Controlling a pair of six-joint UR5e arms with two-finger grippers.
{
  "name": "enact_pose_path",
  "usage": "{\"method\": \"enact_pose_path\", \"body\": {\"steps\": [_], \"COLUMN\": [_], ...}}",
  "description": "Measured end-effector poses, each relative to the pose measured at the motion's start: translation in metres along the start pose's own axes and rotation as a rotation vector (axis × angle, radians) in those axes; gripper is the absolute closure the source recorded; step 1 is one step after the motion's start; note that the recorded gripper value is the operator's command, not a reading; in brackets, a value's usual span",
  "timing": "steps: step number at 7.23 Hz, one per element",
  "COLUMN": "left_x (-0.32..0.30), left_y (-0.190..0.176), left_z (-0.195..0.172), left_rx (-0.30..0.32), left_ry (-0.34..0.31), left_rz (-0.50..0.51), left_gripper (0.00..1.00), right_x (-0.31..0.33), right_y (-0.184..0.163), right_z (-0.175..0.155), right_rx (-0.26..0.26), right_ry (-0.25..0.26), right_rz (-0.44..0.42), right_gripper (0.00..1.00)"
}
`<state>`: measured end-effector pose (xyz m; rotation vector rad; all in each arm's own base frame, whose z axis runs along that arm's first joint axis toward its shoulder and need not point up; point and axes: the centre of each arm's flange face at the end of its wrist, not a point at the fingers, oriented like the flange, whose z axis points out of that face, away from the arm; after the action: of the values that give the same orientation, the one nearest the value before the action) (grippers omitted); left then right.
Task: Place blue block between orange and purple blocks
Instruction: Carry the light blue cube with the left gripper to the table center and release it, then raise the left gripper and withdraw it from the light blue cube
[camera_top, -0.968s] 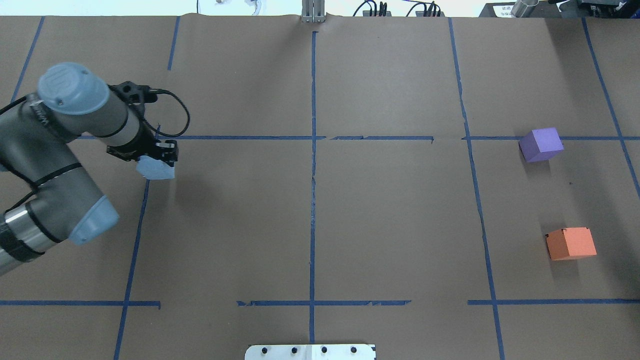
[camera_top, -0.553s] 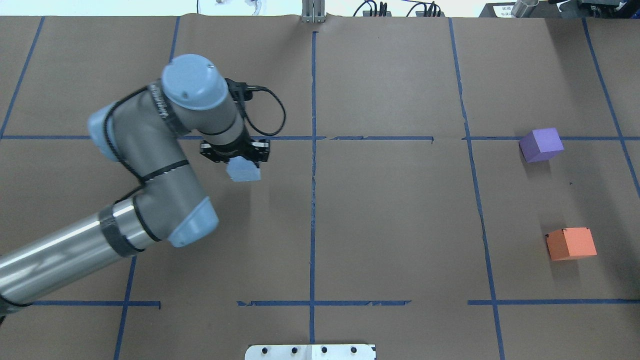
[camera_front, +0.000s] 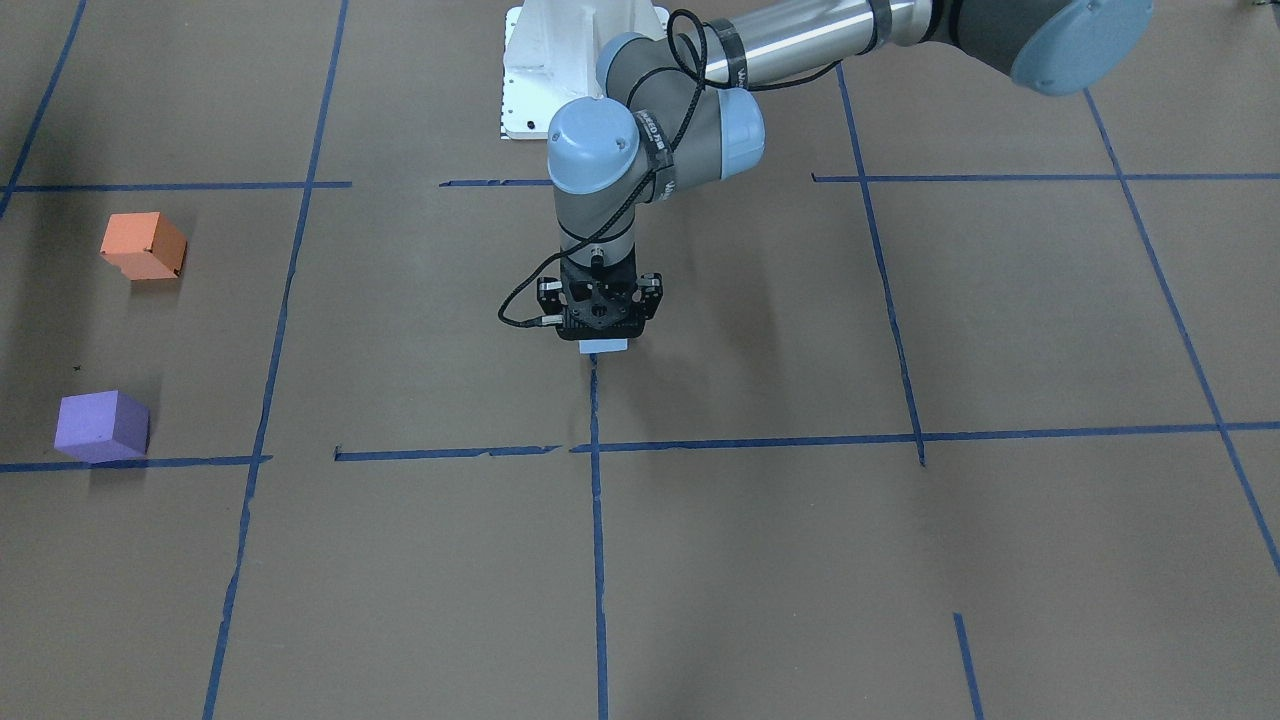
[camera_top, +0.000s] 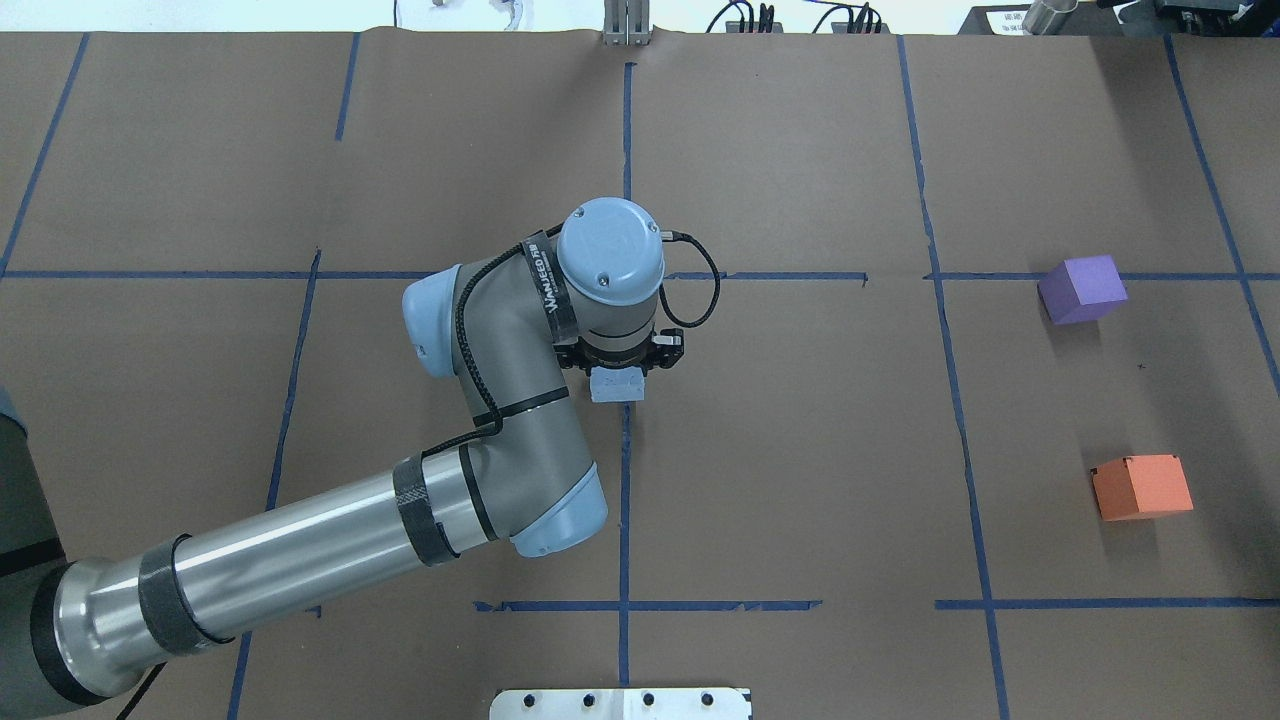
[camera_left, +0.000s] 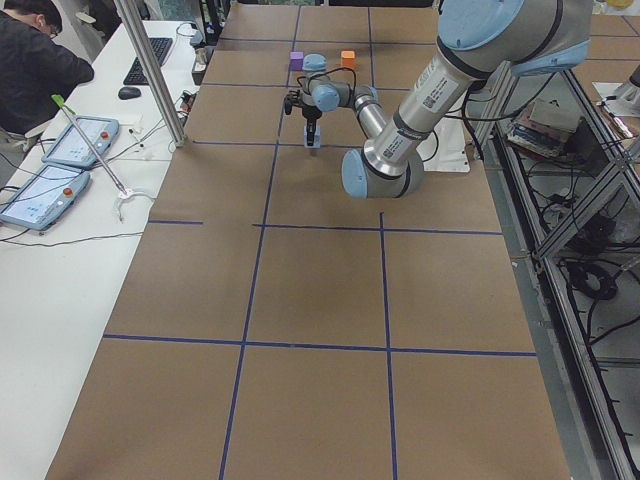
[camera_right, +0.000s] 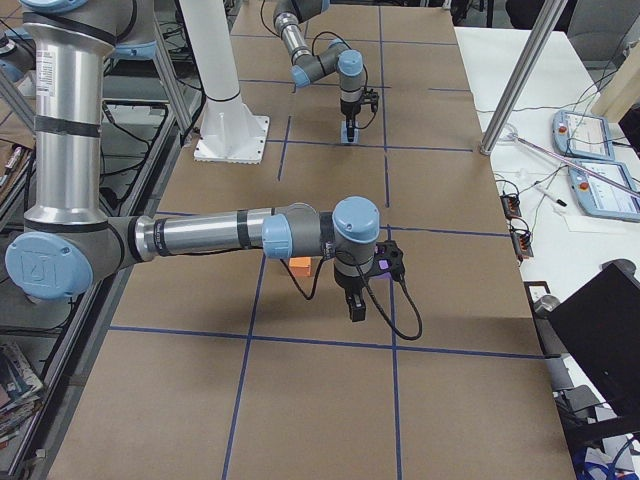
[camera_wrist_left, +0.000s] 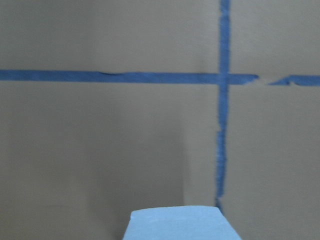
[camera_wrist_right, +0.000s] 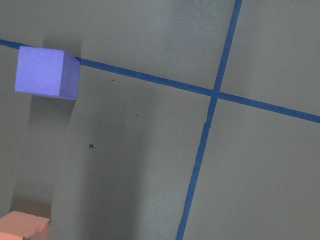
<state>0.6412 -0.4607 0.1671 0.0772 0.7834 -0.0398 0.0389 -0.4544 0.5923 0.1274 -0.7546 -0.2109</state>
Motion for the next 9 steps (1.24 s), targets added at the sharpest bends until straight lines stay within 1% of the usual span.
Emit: {"method": "enact_pose_path", "body": {"steps": [2, 3, 4, 5, 6, 7, 9], "left_x": [0.0, -0.004, -0.016, -0.043, -0.092, -0.152, -0.268], "left_y": [0.005, -0.003, -0.02, -0.038, -0.053, -0.062, -0.08], "left_z": [0.009, 0.0, -0.026, -0.059, -0.093, -0.12, -0.159], "left_rx": [0.011, 0.026, 0.033, 0.014, -0.003, -0.002, 0.013], "left_ry": [-0.024, -0.024, -0.014, -0.003, 0.009, 0.008, -0.017], "left_rz": [0.004, -0.003, -0.011, 0.004, 0.045, 0.089, 0.144], "left_gripper": [0.0, 0.0, 0.0, 0.0, 0.0, 0.0, 0.0], "right_x": [0.0, -0.001, -0.001, -0.003, -0.006, -0.012, -0.041], "right_y": [0.0, 0.0, -0.001, -0.003, -0.008, -0.018, -0.047], "right_z": [0.001, 0.0, -0.001, -0.002, -0.005, -0.011, -0.031], "right_rx": [-0.001, 0.0, 0.002, 0.006, 0.014, 0.028, 0.071], "right_ry": [0.0, 0.0, 0.0, 0.0, -0.001, -0.007, -0.038], "right_rz": [0.0, -0.001, -0.002, -0.001, 0.005, 0.011, -0.008], "right_gripper": [0.0, 0.0, 0.0, 0.0, 0.0, 0.0, 0.0]}}
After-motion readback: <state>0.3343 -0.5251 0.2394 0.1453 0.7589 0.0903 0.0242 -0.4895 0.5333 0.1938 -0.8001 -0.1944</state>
